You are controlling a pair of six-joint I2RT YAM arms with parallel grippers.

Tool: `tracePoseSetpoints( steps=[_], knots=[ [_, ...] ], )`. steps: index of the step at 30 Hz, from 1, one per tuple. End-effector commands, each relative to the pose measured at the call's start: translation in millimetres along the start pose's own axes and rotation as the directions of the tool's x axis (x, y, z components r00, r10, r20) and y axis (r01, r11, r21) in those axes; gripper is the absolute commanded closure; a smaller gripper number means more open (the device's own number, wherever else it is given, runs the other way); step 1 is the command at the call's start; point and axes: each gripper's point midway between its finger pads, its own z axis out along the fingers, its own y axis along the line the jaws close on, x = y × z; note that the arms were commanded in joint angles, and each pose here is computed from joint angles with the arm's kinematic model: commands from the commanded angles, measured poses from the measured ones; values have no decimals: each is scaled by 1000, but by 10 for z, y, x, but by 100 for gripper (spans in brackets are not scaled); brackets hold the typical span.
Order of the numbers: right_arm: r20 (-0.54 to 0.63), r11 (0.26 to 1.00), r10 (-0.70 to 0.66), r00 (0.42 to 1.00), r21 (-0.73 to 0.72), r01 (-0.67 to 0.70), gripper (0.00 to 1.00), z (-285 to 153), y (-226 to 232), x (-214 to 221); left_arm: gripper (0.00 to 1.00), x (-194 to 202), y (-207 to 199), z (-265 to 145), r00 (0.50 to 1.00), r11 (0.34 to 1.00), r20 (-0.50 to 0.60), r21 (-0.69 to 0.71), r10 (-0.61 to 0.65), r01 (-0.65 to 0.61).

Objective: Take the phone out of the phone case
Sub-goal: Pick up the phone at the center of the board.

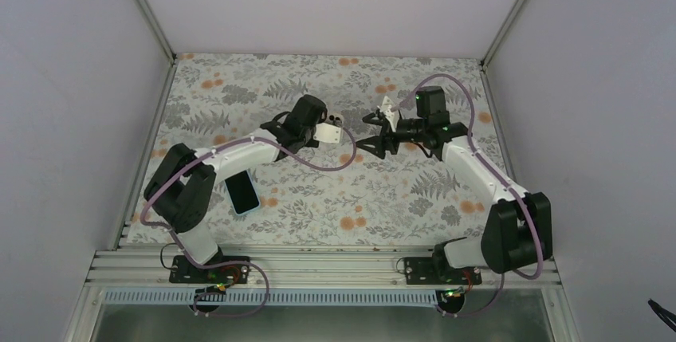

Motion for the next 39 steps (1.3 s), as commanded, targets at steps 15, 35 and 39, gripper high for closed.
tracePoseSetpoints(
  steps=[15,35,39],
  knots=[
    [143,992,122,982,-38,-118,30,-80,-484,-309,33,-347,934,-743,983,897,156,-414,-97,155],
    [180,976,191,965,-137,-168,38,63,-623,-483,32,-565,1042,-748,980,893,179,-421,-88,157],
    [183,976,193,964,-135,-170,40,87,-665,-501,32,-603,1044,-759,979,894,186,-421,-81,154]
  ],
)
